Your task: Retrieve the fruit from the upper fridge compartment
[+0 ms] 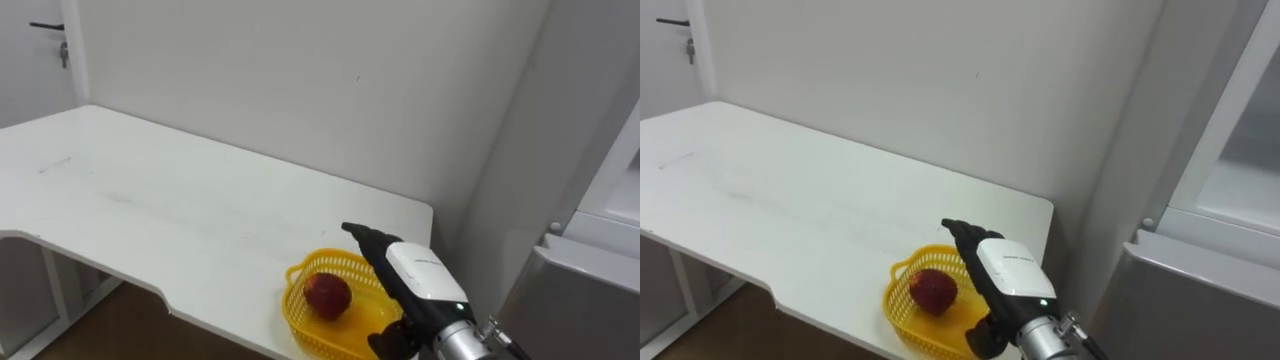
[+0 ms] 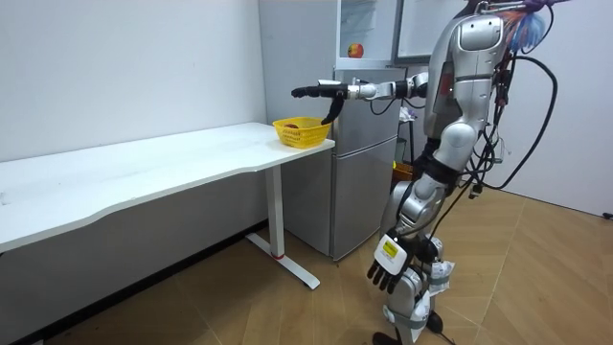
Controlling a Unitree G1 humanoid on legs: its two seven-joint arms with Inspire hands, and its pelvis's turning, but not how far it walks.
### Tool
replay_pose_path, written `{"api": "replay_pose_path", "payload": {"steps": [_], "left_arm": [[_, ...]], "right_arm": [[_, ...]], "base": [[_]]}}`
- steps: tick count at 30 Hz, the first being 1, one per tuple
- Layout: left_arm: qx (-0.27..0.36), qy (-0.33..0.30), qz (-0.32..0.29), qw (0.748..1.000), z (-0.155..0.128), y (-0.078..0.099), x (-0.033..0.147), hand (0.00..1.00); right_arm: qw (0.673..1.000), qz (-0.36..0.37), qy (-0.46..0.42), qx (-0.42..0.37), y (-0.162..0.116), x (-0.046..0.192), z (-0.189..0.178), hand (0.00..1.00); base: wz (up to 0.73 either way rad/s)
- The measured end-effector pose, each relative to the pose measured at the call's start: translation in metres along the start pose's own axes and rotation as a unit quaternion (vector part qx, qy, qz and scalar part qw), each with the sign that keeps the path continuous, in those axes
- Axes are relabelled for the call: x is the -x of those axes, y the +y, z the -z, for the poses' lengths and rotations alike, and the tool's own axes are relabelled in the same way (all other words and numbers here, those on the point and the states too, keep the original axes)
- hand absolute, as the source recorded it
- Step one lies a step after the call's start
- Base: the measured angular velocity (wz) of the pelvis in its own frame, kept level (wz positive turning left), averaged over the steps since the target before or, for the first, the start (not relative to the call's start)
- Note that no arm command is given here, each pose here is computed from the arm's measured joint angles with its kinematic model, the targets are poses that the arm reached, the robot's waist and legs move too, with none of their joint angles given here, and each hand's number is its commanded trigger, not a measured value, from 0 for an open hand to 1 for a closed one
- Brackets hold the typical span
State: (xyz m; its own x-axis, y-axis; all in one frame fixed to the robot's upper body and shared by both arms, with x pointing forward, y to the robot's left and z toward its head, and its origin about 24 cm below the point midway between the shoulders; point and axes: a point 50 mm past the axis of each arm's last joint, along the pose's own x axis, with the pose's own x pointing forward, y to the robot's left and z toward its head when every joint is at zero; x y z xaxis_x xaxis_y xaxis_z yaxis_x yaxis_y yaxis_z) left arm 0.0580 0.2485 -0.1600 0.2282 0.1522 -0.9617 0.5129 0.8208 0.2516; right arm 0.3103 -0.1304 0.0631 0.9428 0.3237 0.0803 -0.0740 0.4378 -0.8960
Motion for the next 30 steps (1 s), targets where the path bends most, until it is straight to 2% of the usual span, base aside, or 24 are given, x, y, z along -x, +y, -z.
{"api": "replay_pose_path", "payload": {"steps": [14,26,30], "left_arm": [[0.017,0.000,-0.007,1.000,0.001,0.003,0.000,0.00],[0.031,0.002,-0.014,0.999,0.001,0.003,0.000,0.00],[0.033,0.013,-0.019,0.999,0.007,0.001,0.000,0.00]], "right_arm": [[1.000,0.000,0.008,0.003,-0.001,-0.002,0.004,0.00],[0.999,0.030,0.009,-0.021,-0.014,-0.004,0.003,0.00],[0.998,0.062,-0.014,-0.029,-0.028,-0.006,-0.007,0.00]], "base": [[0.00],[0.00],[0.00]]}}
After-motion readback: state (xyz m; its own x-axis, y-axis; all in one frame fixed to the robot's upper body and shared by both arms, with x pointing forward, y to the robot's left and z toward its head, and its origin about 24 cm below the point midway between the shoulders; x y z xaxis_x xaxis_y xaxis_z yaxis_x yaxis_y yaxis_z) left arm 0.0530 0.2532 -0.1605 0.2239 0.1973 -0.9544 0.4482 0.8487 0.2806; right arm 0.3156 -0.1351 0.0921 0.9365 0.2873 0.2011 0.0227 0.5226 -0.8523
